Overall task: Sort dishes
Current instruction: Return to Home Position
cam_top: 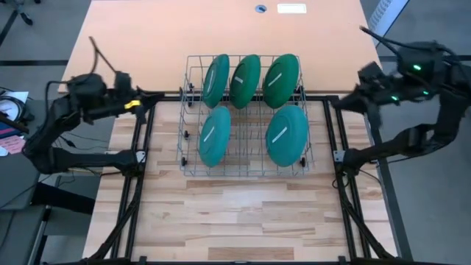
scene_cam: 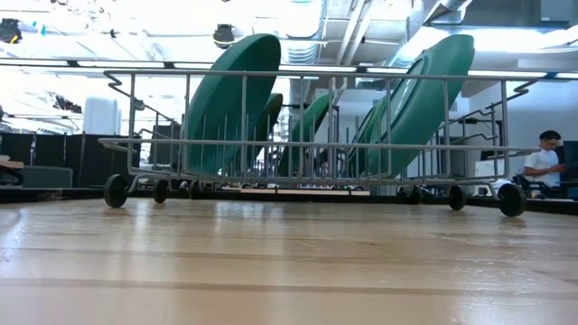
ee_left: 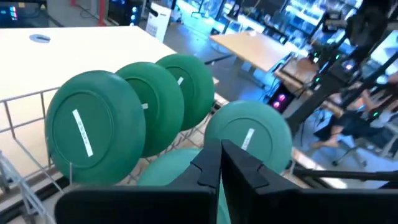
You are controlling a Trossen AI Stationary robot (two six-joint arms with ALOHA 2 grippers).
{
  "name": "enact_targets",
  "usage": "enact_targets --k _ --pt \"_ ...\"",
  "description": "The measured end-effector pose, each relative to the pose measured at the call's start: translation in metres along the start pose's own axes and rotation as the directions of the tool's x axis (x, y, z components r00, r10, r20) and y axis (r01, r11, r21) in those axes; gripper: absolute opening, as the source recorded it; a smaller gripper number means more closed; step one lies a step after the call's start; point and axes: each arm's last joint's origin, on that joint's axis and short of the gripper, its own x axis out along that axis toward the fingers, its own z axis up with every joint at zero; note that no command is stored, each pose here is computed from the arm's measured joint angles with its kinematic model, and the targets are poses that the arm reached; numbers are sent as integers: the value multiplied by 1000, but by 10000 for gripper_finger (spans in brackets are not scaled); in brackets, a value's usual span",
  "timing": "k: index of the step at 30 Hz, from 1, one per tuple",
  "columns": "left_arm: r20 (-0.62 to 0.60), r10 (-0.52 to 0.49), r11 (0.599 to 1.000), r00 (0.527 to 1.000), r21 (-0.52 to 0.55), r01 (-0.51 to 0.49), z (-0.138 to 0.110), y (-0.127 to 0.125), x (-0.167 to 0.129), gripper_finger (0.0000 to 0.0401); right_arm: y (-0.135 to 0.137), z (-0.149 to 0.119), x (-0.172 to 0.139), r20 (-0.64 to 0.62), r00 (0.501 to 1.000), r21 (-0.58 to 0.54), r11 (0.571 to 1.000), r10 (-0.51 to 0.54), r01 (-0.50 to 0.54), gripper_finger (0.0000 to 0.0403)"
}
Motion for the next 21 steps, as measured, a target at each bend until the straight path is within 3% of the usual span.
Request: enact_targets --k 4,8,11,14,17,21 --pt "19 -8 999 1000 -33 9 -2 3 -20 20 13 -13 -19 3 993 -95 989 115 -114 4" --pt "47 -45 996 998 -70 48 -3 5 -37 33 18 -20 -30 -4 983 -2 983 183 -184 7" --pt "63 -61 992 996 -109 68 -3 5 -43 36 20 -25 -38 -3 976 -44 975 217 -217 6" --pt "96 -107 994 990 -5 108 1 3 -44 36 21 -27 -46 25 971 -181 956 237 -229 3" --pt "129 -222 967 967 154 201 7 -3 -42 36 22 -27 -56 111 963 -317 927 247 -202 2" --pt "182 -296 941 938 222 254 11 -8 -29 36 22 -31 -68 199 939 -445 879 282 -169 2"
